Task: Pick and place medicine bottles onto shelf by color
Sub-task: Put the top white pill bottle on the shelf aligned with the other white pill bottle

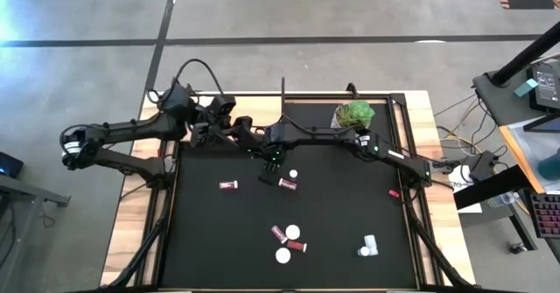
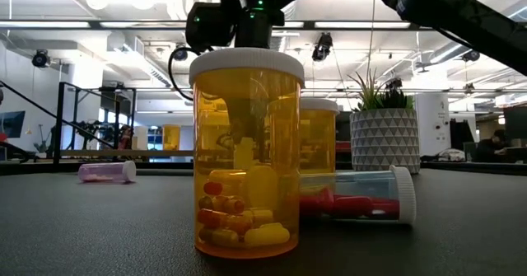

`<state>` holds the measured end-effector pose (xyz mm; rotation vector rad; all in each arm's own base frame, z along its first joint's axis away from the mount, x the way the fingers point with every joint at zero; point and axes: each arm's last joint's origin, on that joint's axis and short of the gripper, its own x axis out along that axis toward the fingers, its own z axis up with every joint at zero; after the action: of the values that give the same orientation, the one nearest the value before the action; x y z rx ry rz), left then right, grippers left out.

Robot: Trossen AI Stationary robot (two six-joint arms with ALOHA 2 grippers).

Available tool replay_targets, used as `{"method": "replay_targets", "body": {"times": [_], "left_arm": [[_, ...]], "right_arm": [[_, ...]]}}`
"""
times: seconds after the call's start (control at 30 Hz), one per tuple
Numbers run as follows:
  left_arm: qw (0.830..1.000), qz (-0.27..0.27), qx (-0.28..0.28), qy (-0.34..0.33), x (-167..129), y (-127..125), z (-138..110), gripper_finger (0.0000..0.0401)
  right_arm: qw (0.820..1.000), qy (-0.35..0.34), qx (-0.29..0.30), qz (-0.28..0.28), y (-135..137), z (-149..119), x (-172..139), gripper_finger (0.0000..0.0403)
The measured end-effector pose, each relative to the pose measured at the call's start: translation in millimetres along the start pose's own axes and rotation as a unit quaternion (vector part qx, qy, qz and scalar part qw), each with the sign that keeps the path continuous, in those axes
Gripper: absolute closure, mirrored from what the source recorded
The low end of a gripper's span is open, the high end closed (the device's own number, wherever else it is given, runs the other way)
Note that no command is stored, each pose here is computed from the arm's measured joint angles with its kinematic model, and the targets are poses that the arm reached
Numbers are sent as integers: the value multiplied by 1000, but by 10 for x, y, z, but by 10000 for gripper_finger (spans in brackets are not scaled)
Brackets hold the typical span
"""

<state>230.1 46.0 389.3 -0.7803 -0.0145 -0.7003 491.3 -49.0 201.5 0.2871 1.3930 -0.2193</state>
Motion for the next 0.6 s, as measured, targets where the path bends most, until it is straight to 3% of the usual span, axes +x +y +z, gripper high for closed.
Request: {"method": "replay_targets", "body": {"times": [0.3,0.47,0.6], "left_arm": [[1000,-18,20,-4,-49,-168,22,79],[999,-34,38,1,-120,-337,17,79],[999,9,49,15,-203,-337,-32,79]], "right_arm": [[999,-33,-15,-2,-21,-101,-549,175],[997,-50,-26,-58,-66,-270,-987,175],[994,-58,-18,-89,-113,-421,-1283,175]]}}
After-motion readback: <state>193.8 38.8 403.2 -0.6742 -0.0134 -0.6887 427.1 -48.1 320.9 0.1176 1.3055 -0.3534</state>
